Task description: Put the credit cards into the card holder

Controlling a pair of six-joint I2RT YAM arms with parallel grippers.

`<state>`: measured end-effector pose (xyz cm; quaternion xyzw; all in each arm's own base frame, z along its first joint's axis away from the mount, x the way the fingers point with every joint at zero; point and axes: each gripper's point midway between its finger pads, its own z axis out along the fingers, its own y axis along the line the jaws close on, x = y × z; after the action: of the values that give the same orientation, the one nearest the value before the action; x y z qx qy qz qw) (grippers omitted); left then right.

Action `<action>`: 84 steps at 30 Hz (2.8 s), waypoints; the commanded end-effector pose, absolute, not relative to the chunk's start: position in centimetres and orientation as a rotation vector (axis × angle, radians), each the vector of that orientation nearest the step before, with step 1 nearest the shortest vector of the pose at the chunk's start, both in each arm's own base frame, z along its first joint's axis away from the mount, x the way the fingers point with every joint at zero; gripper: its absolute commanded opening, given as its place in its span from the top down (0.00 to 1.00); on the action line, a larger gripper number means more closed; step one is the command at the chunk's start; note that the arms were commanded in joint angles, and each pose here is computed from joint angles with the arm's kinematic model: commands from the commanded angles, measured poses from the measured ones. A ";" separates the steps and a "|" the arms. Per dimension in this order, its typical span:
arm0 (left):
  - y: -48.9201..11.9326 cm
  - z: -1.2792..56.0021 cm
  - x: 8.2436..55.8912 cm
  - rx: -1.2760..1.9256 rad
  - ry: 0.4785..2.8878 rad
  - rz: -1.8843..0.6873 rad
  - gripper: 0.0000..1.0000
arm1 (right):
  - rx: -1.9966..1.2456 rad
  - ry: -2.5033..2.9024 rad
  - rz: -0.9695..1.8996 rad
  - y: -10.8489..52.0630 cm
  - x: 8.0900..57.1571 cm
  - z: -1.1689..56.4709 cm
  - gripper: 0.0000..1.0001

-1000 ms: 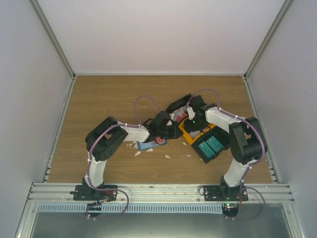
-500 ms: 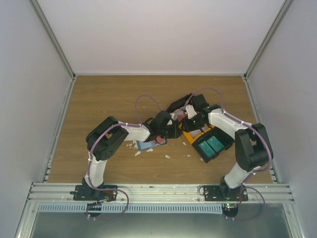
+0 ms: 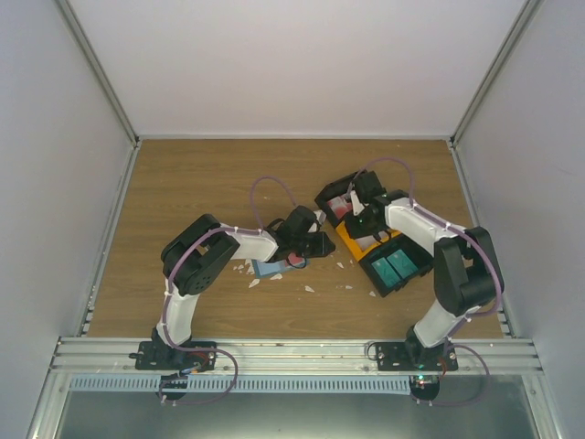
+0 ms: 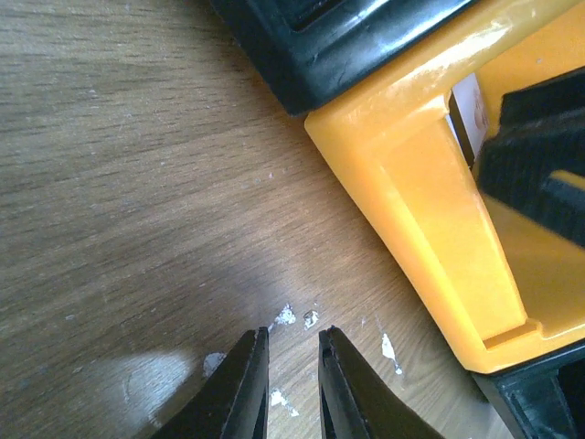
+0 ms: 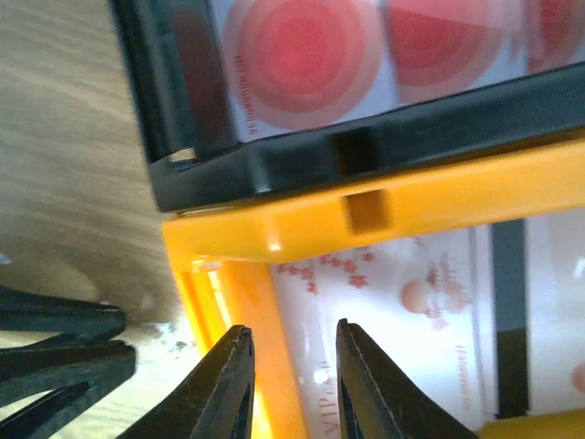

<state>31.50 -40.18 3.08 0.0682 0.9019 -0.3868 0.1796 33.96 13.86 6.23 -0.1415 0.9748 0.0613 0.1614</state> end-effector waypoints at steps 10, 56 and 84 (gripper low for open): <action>-41.8 7.5 33.1 0.199 2.387 -1.181 0.73 | -0.378 2.749 0.067 10.0 35.2 9.1 0.64; -43.4 3.9 35.2 0.090 2.531 -1.099 0.77 | -0.619 2.797 0.708 14.9 32.1 5.4 0.59; -42.8 4.9 35.4 0.099 2.503 -1.062 0.77 | -0.586 2.801 0.595 14.3 31.5 5.8 0.76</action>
<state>34.76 -43.06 4.81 0.0323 0.8997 -0.3956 0.1818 31.86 13.88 5.27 -0.1998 0.9523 0.2022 0.1111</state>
